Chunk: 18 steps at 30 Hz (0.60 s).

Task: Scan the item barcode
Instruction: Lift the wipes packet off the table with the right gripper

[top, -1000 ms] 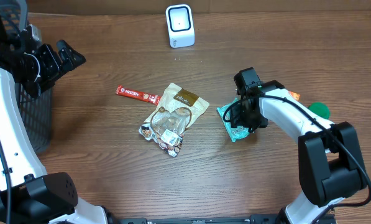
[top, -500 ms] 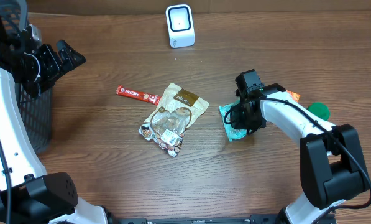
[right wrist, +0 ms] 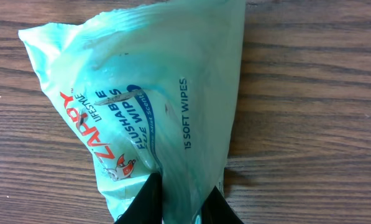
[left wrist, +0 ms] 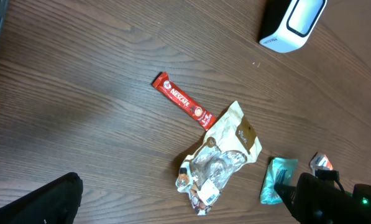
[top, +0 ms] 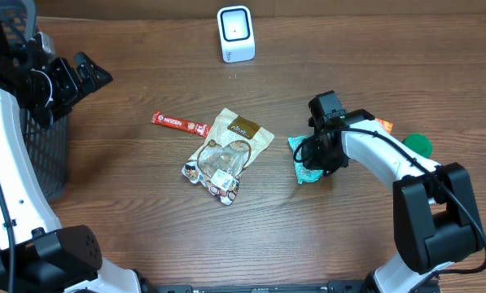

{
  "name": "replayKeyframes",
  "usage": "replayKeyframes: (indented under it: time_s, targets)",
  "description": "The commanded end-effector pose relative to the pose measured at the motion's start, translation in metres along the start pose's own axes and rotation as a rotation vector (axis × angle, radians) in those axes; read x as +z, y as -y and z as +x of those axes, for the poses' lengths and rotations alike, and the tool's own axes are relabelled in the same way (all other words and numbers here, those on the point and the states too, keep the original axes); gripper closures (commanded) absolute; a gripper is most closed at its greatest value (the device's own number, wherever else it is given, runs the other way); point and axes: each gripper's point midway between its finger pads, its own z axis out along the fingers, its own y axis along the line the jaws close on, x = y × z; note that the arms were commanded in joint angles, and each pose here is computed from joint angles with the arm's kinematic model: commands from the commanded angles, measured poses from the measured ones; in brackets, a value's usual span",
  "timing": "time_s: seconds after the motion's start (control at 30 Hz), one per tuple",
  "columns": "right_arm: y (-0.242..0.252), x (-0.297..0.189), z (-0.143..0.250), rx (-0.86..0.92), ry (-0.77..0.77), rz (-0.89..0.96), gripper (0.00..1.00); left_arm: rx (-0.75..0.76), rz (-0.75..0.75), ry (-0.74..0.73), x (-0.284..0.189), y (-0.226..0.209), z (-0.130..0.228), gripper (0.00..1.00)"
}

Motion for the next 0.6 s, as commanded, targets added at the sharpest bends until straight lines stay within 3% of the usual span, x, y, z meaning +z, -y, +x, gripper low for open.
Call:
replayKeyframes:
  time_s: [0.0, 0.33, 0.57]
  targets:
    - [0.013, 0.023, 0.026, 0.004, -0.118, 0.058, 0.96, -0.002, 0.002, -0.005, 0.002, 0.002, 0.001, 0.01]
    - [0.025, -0.036, -0.017, 0.036, -0.038, 0.22, 0.96, -0.002, 0.002, -0.005, 0.002, 0.002, 0.001, 0.0]
    - [0.053, -0.067, -0.029, 0.125, 0.137, 0.58, 0.96, -0.002, 0.002, -0.005, 0.002, 0.002, 0.001, 0.0]
